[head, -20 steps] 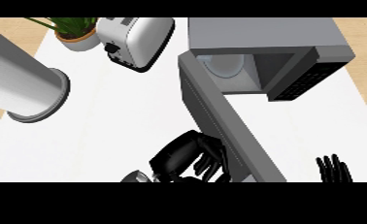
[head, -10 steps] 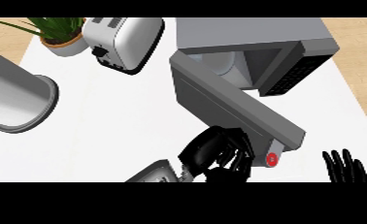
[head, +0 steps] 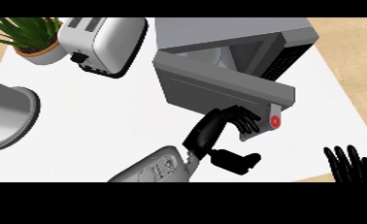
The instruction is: Pick up the milk, place it into the microwave and close the microwave
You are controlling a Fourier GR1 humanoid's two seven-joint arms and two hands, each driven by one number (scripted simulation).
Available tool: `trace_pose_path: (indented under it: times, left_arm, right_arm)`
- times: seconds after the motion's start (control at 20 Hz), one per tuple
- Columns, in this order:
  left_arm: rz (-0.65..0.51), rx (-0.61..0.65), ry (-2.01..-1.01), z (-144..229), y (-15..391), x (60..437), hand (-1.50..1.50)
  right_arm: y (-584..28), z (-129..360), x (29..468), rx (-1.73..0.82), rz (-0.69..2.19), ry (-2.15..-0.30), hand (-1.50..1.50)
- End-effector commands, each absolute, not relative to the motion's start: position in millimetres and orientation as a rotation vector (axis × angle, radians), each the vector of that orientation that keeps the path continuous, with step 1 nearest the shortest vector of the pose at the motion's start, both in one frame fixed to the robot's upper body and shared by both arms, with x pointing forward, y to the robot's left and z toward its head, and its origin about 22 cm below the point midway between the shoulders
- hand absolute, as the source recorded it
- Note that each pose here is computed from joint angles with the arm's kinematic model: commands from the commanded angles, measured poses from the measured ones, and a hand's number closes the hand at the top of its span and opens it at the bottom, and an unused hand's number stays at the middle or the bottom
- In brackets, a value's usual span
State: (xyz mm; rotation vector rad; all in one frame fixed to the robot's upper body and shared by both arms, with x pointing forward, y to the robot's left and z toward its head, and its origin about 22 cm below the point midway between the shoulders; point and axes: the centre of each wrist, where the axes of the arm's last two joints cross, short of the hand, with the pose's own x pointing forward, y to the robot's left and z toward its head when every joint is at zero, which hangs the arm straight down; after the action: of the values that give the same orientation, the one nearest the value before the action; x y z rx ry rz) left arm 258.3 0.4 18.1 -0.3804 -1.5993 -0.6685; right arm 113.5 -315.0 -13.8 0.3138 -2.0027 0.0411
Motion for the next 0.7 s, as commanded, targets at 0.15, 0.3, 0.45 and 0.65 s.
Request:
trace_pose_path:
  times: [0.15, 0.3, 0.45, 0.65]
  left_arm:
    - [-0.466, -0.263, -1.697, 35, -2, 292, 1.50]
    - [-0.392, -0.245, -1.700, 38, 2, 306, 1.50]
    - [-0.334, -0.284, -1.724, 51, 2, 317, 1.50]
    - [-0.312, -0.274, -1.737, 54, 2, 330, 1.50]
  right_arm:
    - [-313, 0, 111, 0.429, 0.073, -2.010, -1.50]
    - [-315, 11, 112, 0.436, 0.097, -2.006, -1.50]
    - [-311, 17, 113, 0.503, 0.124, -2.011, -1.50]
    - [-310, 23, 113, 0.511, 0.126, -2.007, -1.50]
